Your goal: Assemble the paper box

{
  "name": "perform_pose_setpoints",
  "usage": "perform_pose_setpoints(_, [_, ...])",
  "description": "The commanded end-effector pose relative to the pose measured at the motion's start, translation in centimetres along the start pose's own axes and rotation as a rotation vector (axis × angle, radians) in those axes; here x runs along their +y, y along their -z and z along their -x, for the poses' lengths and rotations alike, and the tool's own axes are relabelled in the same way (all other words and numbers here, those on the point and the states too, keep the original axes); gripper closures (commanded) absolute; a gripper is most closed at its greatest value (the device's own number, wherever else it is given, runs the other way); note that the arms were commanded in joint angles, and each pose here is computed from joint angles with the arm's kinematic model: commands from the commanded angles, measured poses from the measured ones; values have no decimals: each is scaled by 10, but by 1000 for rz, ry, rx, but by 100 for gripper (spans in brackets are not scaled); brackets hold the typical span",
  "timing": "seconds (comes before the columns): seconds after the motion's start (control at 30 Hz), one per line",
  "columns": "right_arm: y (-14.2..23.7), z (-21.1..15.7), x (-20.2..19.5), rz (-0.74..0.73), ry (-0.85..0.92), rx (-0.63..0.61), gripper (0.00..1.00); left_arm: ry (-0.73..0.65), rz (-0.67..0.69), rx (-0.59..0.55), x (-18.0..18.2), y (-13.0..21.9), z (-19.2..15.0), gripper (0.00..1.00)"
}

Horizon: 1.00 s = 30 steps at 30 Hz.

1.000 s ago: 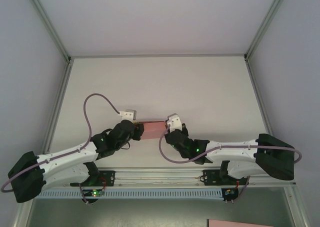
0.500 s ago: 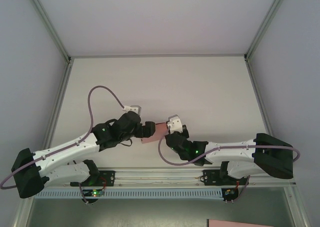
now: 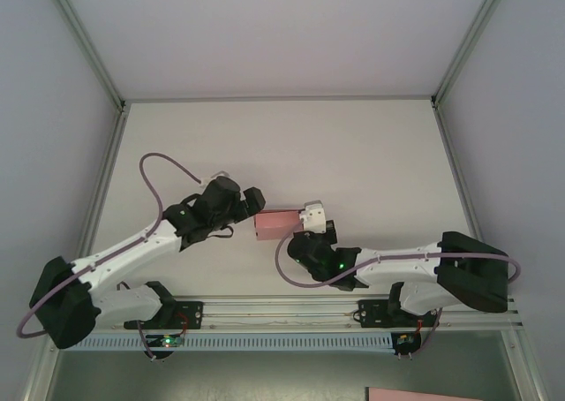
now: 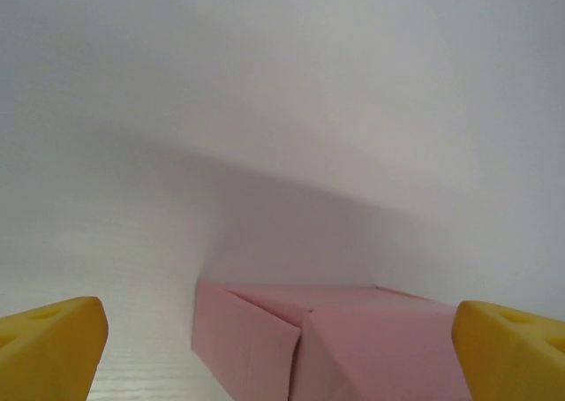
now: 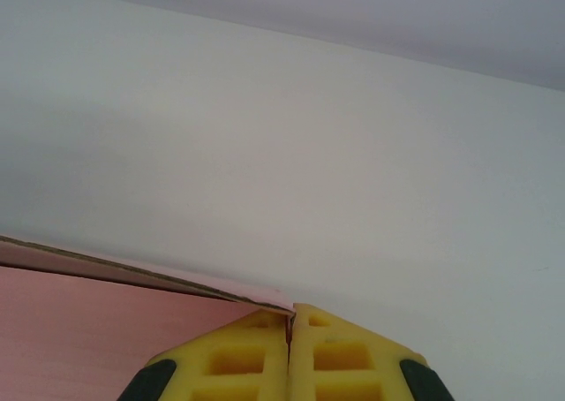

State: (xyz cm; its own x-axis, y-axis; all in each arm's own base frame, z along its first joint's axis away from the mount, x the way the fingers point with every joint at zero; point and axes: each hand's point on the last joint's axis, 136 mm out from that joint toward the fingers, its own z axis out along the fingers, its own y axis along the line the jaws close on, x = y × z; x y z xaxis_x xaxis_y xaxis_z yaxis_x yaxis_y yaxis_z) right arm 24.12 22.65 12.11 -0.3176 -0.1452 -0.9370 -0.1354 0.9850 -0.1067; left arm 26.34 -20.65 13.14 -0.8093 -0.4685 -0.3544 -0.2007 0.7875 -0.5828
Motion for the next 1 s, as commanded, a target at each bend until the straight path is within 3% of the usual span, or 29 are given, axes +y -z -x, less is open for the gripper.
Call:
perform_pose_setpoints(0.0, [-5, -6, -5, -42, 13, 35, 100, 90, -89, 27, -15, -8, -2, 0])
perform_pose_setpoints(0.33, [-7, -14, 3, -30, 8, 79, 99, 205, -114, 84, 2, -36, -25, 9])
perform_pose_setpoints(0.5, [1, -7, 15, 48, 1, 90, 87, 206, -99, 87, 6, -44, -28, 24])
perform_pose_setpoints(0.63, [9, 6, 23, 142, -38, 91, 70, 211, -79, 75, 14, -50, -30, 35])
perform_pose_setpoints(0.73, [12, 12, 24, 202, -78, 90, 62, 219, -60, 62, 22, -52, -31, 44])
perform_pose_setpoints(0.97, [19, 22, 18, 256, -152, 64, 50, 199, -30, 52, 31, -56, -37, 49])
